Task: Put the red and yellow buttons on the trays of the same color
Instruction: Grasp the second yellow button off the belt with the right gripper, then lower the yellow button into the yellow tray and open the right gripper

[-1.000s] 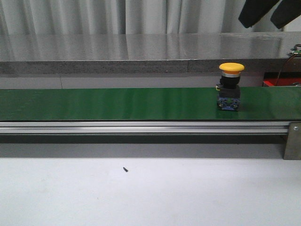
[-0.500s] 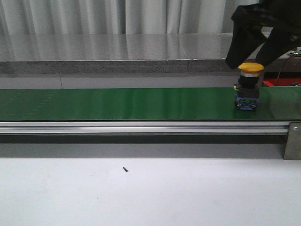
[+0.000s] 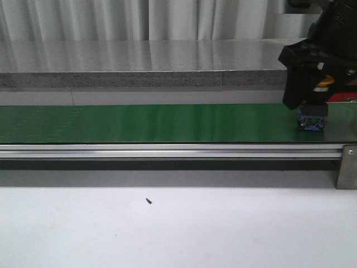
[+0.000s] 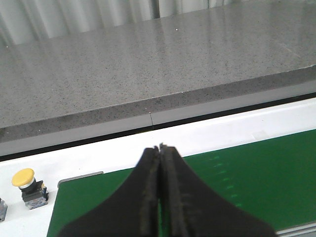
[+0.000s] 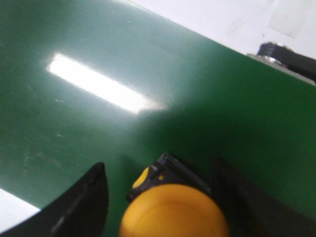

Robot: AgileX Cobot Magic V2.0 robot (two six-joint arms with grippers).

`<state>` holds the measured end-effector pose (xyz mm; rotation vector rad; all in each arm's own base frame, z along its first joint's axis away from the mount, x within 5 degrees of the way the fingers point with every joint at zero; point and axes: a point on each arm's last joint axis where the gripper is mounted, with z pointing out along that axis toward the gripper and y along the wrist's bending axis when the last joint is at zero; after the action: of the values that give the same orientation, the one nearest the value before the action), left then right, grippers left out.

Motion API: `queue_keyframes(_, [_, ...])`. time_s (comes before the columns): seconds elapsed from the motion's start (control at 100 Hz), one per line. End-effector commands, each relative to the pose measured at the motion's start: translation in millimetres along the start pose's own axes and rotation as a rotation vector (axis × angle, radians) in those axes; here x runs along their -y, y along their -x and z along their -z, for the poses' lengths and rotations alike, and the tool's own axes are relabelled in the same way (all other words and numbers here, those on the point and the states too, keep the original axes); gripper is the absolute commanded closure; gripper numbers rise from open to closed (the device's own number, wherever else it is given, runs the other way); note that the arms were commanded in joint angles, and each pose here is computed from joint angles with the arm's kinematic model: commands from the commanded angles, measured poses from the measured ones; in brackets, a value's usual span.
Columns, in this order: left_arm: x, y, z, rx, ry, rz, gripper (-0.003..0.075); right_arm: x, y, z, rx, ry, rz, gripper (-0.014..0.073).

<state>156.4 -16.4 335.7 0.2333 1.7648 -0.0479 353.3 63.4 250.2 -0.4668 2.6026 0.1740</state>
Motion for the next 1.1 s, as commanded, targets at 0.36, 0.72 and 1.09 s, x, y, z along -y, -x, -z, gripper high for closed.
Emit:
queue_keyframes(0.36, [-3,14,3,0.077,0.035,0.015,0.074,8,4,46,0.045,-0.068,-0.016,0.0452])
queue_keyframes(0.72, [-3,14,3,0.077,0.035,0.015,0.074,32,-32,118,0.047,-0.127,-0.131,0.0452])
queue_keyframes(1.09, [-3,14,3,0.077,0.035,0.015,0.074,65,-126,121,0.045,-0.228,-0.428,0.0452])
